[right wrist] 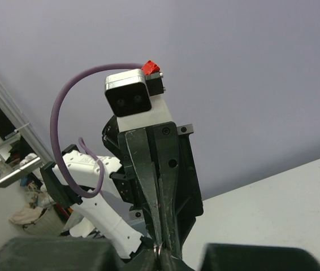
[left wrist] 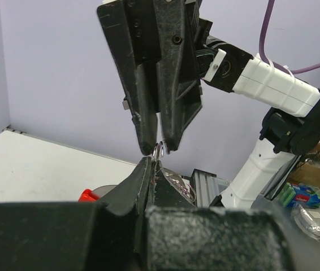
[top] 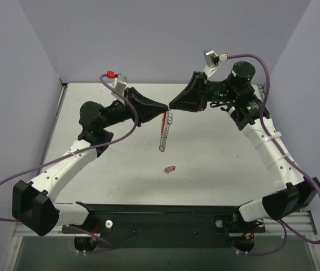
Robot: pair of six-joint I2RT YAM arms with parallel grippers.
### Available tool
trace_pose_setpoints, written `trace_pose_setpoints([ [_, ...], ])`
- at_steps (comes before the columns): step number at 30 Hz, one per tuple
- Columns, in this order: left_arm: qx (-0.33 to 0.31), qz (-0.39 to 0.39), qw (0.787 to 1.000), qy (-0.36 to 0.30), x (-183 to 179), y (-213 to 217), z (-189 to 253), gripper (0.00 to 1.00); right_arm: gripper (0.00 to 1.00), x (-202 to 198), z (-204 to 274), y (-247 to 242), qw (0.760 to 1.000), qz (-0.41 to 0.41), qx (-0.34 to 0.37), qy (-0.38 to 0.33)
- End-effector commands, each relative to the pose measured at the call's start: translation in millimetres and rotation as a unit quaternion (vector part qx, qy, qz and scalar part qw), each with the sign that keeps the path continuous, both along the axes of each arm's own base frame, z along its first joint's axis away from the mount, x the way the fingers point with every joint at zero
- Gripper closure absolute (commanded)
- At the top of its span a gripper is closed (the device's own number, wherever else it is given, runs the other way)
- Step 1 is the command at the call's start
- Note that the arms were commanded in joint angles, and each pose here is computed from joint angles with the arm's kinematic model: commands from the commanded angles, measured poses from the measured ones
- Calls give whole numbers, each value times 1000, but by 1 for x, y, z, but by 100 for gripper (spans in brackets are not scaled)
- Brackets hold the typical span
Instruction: Put the keys on the keyring
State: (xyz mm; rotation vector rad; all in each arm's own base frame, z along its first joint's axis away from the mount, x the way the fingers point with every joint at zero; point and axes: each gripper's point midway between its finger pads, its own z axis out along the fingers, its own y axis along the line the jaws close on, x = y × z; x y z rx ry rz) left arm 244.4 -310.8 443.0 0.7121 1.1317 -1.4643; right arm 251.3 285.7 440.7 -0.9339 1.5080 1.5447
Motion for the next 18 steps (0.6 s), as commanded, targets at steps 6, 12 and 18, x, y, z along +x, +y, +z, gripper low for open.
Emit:
trace_pose_setpoints([
  [6,37,83,996,-13,12,9,0,100,27,15,8,-24,998,-45,12,-36],
  [12,92,206,974,30,35,38,-32,100,2,47,-56,-45,991,-120,-62,10],
  [18,162,321,929,91,39,85,-81,100,1,47,-175,-60,955,-141,-247,83],
])
